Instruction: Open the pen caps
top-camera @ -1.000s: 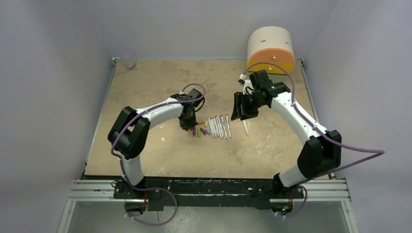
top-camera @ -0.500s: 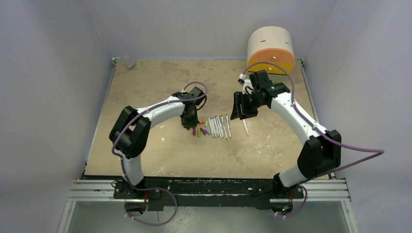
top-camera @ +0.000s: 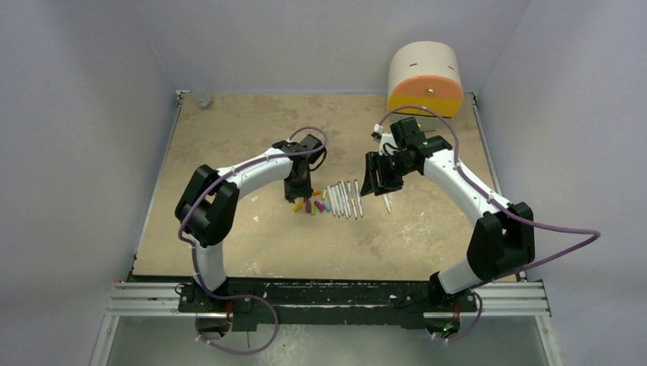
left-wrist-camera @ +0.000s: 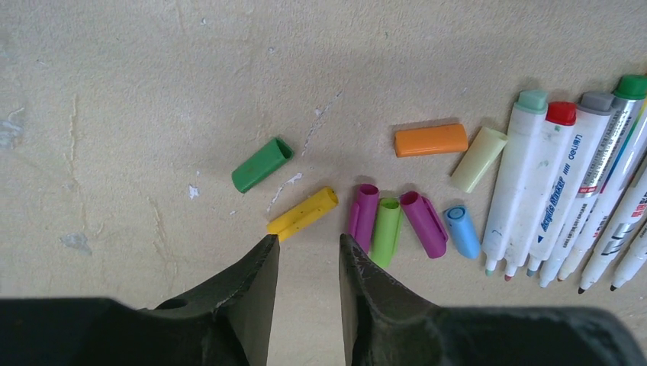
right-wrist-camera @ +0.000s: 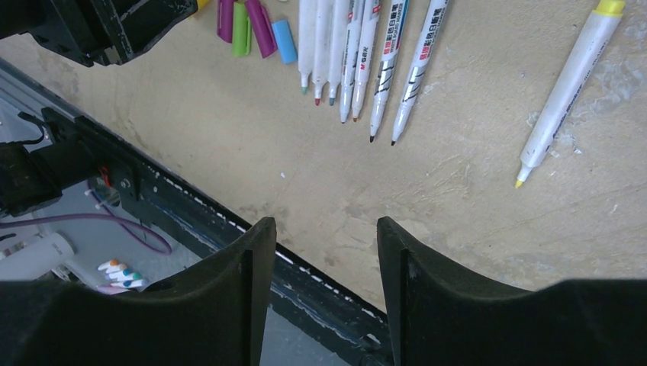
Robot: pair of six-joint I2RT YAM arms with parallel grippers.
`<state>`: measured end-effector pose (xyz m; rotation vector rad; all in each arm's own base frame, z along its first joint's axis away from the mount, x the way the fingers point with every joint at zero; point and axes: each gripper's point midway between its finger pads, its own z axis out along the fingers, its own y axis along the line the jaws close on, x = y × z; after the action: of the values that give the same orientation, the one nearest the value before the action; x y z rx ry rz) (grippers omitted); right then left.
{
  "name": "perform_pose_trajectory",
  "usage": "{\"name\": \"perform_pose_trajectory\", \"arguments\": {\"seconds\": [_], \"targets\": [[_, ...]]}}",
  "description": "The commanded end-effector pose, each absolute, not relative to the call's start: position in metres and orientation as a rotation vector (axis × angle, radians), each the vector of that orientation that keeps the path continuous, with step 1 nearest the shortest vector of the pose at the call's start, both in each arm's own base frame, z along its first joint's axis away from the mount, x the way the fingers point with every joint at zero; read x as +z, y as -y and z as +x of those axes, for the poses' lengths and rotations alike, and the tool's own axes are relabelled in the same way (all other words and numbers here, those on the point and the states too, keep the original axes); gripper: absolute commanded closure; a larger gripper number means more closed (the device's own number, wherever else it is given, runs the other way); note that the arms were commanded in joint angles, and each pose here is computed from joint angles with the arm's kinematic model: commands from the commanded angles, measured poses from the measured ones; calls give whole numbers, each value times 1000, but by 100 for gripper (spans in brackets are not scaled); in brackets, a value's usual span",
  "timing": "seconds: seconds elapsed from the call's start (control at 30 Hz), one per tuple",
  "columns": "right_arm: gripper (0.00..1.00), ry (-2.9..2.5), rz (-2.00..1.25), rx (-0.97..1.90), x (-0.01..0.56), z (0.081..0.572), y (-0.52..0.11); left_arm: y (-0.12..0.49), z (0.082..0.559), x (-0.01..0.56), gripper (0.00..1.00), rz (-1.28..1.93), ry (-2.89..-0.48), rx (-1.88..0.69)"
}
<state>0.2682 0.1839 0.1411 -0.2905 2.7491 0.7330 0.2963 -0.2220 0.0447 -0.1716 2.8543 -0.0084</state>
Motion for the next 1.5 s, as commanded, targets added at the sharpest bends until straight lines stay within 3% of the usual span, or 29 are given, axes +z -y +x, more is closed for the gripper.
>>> {"name": "perform_pose_trajectory", "arguments": {"seconds": [0.0,0.07,0.17,0.37,0.97,1.47], "targets": [[46,-2678,-347,800,155,265,-191,223,306,58,68,-154,-2821,20],[46,-2674,-349,810,156,264,-192,224,307,63,68,-155,-2812,22],[46,-2668,-353,825,156,263,-193,224,308,72,57,-162,-2799,7],[45,-2683,-342,838,150,259,-193,222,308,90,50,-182,-2759,-14],[42,-2679,-306,778,156,276,-192,216,310,110,42,-183,-2687,-42],[42,-2808,-135,289,110,313,-140,206,304,114,40,-197,-2658,-32]]}}
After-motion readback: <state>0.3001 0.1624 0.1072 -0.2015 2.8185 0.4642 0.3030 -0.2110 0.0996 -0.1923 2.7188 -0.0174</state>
